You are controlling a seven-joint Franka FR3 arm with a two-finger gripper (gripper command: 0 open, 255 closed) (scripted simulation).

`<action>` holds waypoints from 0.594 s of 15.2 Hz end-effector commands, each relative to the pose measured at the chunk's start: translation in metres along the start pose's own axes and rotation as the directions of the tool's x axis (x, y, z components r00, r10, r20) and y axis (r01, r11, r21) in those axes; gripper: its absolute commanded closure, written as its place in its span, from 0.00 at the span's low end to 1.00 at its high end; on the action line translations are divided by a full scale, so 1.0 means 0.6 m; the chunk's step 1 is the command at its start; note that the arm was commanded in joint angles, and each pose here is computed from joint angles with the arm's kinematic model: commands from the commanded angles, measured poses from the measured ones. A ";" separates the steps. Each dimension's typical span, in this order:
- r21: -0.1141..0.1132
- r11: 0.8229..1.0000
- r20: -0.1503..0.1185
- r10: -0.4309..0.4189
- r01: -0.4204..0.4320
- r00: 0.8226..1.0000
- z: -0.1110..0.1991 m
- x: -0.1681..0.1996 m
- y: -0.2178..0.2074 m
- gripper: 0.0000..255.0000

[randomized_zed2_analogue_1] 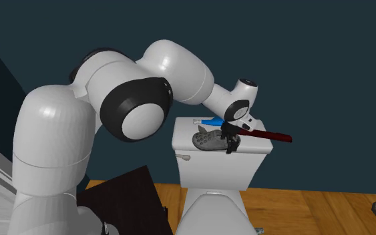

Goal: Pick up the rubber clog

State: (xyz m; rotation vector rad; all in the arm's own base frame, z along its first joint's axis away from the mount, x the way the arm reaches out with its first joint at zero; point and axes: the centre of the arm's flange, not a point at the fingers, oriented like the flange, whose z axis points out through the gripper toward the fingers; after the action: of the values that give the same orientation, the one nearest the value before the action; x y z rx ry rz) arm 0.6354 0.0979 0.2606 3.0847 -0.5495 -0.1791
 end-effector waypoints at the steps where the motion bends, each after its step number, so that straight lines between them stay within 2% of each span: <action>1: 0.000 1.000 0.000 0.000 0.000 1.000 0.005 0.000 0.001 0.00; 2: 0.000 1.000 0.000 0.000 0.000 1.000 0.006 0.001 0.002 1.00; 9: 0.000 1.000 0.000 0.000 0.000 1.000 0.007 0.000 0.002 1.00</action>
State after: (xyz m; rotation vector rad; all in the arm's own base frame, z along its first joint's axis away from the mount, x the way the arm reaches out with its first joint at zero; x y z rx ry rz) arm 0.6345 0.0960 0.2572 3.0846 -0.5507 -0.1769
